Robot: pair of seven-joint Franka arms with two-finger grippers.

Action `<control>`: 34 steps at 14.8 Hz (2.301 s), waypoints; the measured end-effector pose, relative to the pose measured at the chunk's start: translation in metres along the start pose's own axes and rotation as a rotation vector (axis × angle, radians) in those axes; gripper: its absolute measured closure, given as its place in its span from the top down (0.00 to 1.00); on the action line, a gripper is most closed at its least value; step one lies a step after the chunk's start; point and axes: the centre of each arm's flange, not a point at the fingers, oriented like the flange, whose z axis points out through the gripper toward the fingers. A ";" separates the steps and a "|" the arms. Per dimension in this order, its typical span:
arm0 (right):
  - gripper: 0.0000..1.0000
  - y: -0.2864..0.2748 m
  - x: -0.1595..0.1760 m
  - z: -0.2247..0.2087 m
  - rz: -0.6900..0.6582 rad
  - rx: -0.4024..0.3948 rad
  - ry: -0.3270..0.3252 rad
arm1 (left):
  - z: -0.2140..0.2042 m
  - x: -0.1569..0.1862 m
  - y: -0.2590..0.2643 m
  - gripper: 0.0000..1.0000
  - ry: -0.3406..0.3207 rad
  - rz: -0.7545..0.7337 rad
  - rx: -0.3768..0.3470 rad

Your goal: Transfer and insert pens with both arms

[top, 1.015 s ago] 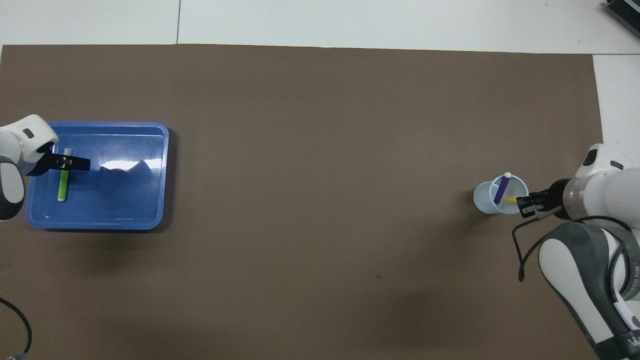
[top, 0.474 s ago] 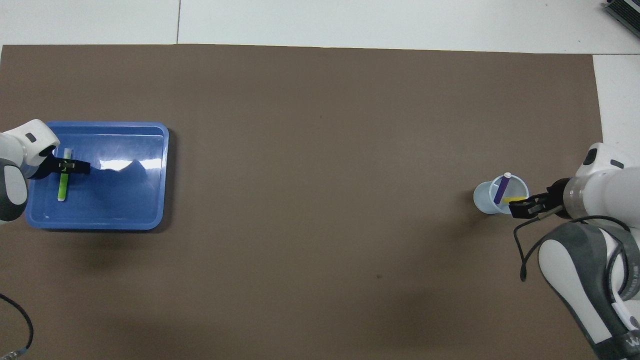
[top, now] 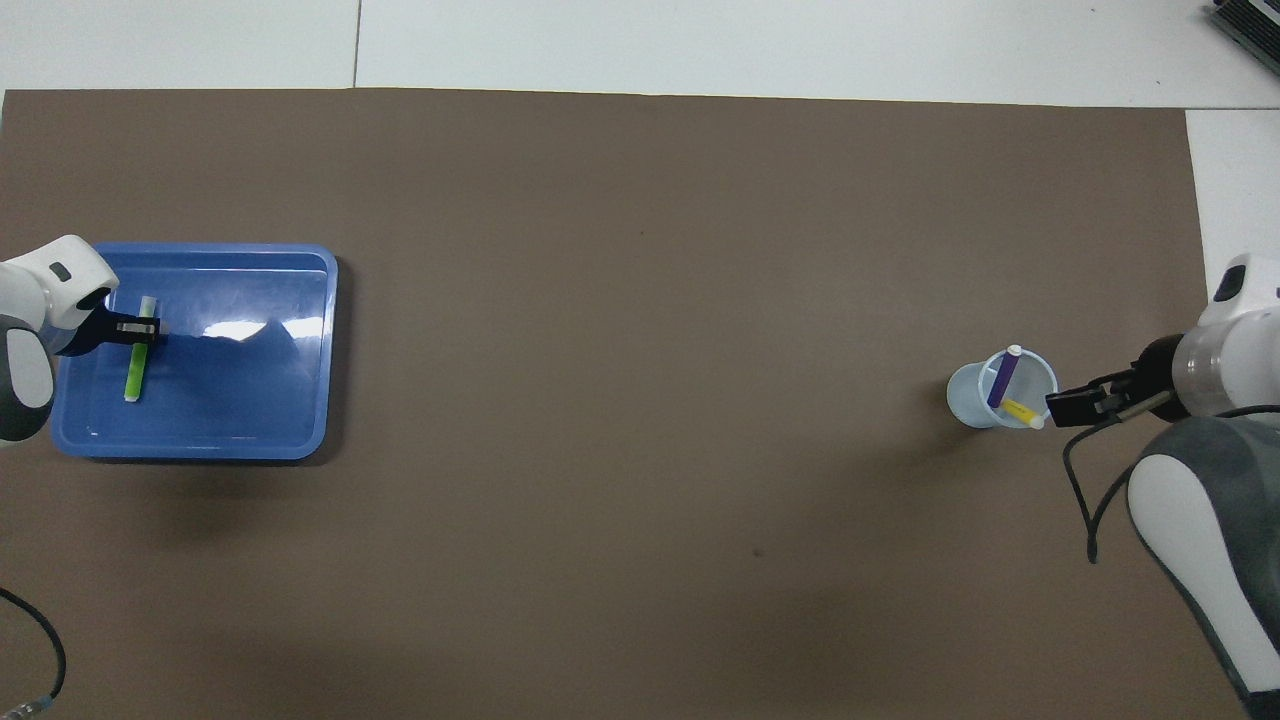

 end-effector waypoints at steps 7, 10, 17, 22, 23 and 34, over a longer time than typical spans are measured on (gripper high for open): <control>1.00 -0.014 0.007 -0.024 0.070 0.174 0.037 | -0.006 0.004 0.004 0.18 -0.036 -0.133 -0.028; 1.00 -0.025 0.010 -0.025 0.097 0.287 0.070 | -0.032 0.023 0.023 0.18 -0.078 -0.263 -0.088; 1.00 -0.060 0.021 -0.031 0.109 0.540 0.129 | -0.117 0.040 0.117 0.18 -0.194 -0.648 -0.229; 1.00 -0.092 0.027 -0.038 0.072 0.721 0.190 | -0.171 0.039 0.241 0.18 -0.276 -0.935 -0.294; 1.00 -0.098 0.027 -0.038 0.066 0.752 0.201 | -0.179 0.037 0.267 0.18 -0.293 -0.980 -0.298; 1.00 -0.163 0.037 -0.055 0.057 1.018 0.290 | -0.222 0.008 0.435 0.18 -0.401 -1.369 -0.364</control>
